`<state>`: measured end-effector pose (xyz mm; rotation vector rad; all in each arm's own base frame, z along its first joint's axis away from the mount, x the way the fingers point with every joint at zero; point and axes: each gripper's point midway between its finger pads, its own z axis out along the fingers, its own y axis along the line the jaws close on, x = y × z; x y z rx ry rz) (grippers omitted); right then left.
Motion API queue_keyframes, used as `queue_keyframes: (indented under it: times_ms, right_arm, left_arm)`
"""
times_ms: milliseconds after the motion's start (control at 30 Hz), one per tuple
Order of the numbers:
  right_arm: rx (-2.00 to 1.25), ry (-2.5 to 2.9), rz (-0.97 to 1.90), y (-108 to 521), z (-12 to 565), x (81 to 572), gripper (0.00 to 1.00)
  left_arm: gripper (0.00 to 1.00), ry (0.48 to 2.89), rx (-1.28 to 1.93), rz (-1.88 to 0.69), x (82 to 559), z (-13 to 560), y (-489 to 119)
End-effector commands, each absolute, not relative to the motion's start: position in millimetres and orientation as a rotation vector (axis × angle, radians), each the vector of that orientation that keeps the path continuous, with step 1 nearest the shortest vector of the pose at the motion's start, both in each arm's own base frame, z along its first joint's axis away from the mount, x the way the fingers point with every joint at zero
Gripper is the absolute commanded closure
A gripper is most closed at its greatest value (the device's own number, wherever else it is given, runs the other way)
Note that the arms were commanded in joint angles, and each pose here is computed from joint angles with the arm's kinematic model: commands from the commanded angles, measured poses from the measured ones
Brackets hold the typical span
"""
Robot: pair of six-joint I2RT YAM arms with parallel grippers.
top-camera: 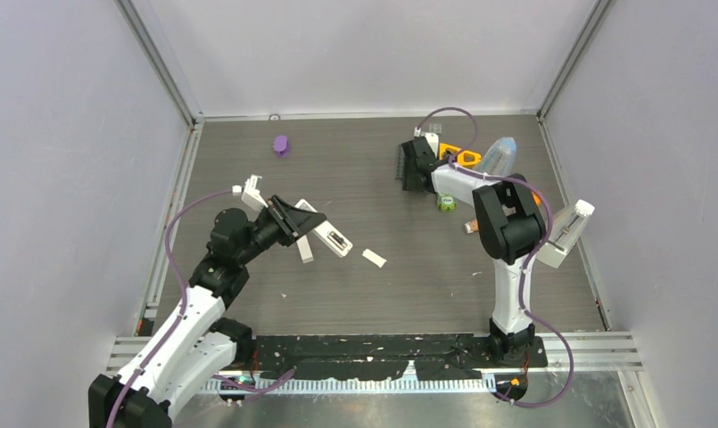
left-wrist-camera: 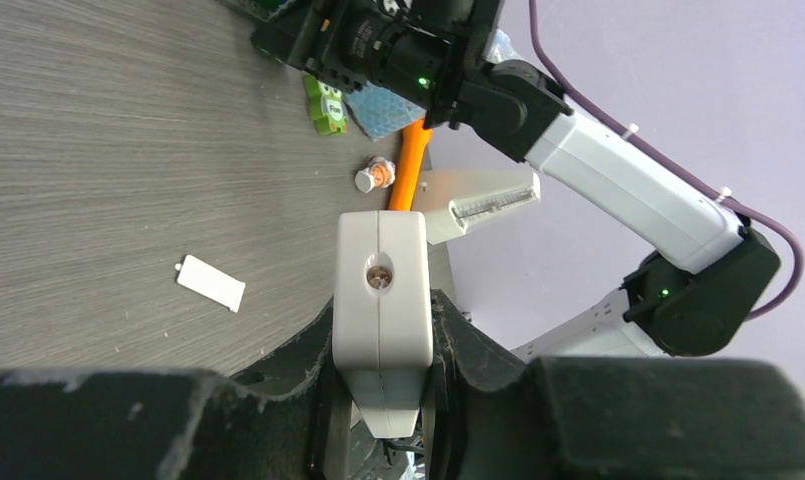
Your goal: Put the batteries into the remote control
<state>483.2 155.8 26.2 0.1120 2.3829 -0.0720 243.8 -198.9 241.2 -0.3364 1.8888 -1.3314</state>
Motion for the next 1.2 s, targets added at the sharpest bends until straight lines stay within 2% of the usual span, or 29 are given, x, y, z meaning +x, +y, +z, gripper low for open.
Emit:
queue_keyframes:
  times_ms: [0,200,433,700,933,1167]
  right_arm:
    - [0.177,2.441,0.008,154.8,44.8,442.8,0.65]
    - [0.285,2.496,0.056,159.5,65.3,374.5,0.64]
    - [0.438,2.558,0.1,160.5,39.4,291.7,0.62]
    - [0.654,2.576,0.149,168.1,37.0,267.9,0.59]
    - [0.691,2.59,0.161,175.3,34.1,271.5,0.47]
    - [0.585,2.565,0.223,181.6,54.4,278.7,0.2]
  left_arm:
    - [1.0,1.843,-0.313,-1.333,246.4,246.1,-197.7]
    - [1.0,1.787,-0.24,-1.356,245.2,245.7,-201.4]
    - [1.0,1.593,0.02,-1.394,230.3,274.0,-209.1]
    - [1.0,1.491,0.265,-1.434,208.0,290.5,-220.1]
    - [1.0,1.438,0.371,-1.466,194.3,296.5,-224.3]
    - [1.0,1.459,0.38,-1.47,193.3,293.3,-225.3]
